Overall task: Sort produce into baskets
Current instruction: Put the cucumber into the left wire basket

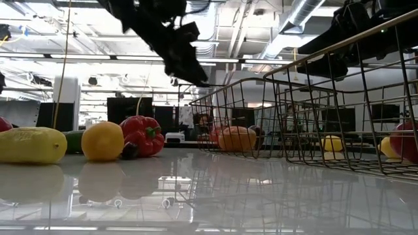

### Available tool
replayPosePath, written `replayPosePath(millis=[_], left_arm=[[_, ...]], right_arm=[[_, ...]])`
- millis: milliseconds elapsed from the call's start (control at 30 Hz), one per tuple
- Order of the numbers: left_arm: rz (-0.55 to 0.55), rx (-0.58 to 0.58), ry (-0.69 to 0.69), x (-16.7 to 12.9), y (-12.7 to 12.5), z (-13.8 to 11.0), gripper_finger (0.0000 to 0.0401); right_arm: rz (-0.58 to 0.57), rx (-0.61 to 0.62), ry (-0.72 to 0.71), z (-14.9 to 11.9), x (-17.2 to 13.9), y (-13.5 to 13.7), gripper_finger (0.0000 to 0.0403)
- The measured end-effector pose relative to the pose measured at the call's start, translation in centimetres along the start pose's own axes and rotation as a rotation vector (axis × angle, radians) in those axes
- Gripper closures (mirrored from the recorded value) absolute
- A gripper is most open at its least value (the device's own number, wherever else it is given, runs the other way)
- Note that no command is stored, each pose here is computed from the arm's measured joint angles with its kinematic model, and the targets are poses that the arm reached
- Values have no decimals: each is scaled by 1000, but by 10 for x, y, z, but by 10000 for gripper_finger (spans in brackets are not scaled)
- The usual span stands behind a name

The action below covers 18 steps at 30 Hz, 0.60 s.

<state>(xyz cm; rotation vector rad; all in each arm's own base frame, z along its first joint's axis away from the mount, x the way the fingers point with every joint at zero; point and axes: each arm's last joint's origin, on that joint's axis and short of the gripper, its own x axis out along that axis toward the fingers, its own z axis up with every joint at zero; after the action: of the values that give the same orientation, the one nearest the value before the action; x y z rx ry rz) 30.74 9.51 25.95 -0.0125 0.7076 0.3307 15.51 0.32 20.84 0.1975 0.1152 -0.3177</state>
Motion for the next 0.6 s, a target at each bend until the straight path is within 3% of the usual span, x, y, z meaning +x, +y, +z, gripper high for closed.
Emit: replayPosePath(millis=[167, 333, 600], left_arm=[[49, -4, 196, -37, -12, -17, 116], [75, -84, 361, -59, -18, -38, 115], [35, -163, 521, -53, -29, -78, 115]], right_arm=[[2, -12, 4, 0, 0, 0, 17], [-7, -10, 3, 0, 0, -1, 17], [5, -18, 20, -2, 0, 0, 17]])
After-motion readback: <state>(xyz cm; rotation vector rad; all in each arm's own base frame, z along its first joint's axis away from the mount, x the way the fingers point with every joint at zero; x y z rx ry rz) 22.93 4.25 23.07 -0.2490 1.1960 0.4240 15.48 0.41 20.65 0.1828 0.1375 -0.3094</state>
